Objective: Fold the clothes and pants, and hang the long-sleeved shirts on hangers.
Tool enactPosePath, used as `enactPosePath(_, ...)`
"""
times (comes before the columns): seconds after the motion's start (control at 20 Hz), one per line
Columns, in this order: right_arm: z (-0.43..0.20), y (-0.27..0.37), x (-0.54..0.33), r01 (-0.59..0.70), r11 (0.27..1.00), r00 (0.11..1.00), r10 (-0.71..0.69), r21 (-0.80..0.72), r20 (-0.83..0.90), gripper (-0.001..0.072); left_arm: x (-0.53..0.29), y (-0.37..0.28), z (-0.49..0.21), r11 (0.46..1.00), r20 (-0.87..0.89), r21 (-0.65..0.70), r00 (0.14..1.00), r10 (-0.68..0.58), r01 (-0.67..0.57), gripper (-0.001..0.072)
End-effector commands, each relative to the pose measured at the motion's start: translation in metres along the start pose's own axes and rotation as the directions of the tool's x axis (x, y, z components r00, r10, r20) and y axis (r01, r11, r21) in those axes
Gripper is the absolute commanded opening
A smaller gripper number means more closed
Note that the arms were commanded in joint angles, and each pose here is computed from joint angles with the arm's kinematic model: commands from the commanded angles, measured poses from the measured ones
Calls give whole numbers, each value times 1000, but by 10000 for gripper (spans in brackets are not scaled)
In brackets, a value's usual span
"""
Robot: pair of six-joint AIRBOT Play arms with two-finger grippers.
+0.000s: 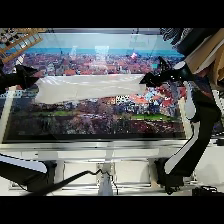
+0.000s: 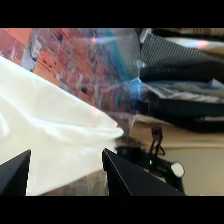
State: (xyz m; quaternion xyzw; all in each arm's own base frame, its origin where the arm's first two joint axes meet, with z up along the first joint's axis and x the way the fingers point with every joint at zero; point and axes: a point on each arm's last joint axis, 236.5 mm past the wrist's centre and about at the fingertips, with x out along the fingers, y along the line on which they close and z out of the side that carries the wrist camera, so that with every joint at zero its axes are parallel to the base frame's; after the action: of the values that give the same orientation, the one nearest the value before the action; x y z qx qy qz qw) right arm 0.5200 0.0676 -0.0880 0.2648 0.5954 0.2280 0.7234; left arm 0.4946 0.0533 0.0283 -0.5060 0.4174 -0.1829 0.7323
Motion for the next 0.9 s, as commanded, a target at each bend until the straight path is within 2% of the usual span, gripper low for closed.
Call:
enactPosePath(0.0,-7,9,15,-78,996,996,80,44,-29,524,-2,5,-25,998,-105,56,994,35,-30,480)
enactPosePath(0.1,-11,24,26,-136,990,989,138,43,-48,497,3,17,-41,992,-165,90,981,103,-89,477)
enactPosePath(0.15,-13,29,31,-141,989,988,143,33,-59,440,8,20,-47,988,-189,109,973,130,-111,454)
enactPosePath(0.2,-15,33,33,-144,989,987,145,24,-67,419,14,20,-53,985,-210,126,967,146,-121,422)
enactPosePath(0.25,-16,34,34,-143,990,987,144,16,-71,258,21,18,-60,982,-232,144,960,155,-124,317)
enactPosePath(0.3,-15,32,31,-130,991,989,131,12,-69,11,29,15,-67,979,-252,160,954,163,-125,257)
enactPosePath(0.35,-13,29,25,-111,994,992,111,5,-60,12,38,10,-75,977,-275,178,947,167,-121,232)
enactPosePath(0.45,-10,15,-4,5,999,999,-7,-41,-41,11,56,4,-93,967,-322,222,927,191,-122,75)
enactPosePath(0.55,-11,-14,-54,252,963,967,-255,-91,-21,11,74,8,-110,949,-354,260,897,266,-178,70)
enactPosePath(0.65,-17,-31,-116,471,869,880,-475,-150,4,11,90,19,-127,913,-372,314,851,370,-260,70)
enactPosePath(0.75,-19,-27,-174,586,795,810,-583,-158,70,11,104,21,-151,883,-412,378,804,429,-277,70)
enactPosePath(0.85,-17,-1,-216,621,773,782,-600,-126,171,10,124,13,-173,876,-444,412,785,432,-249,70)
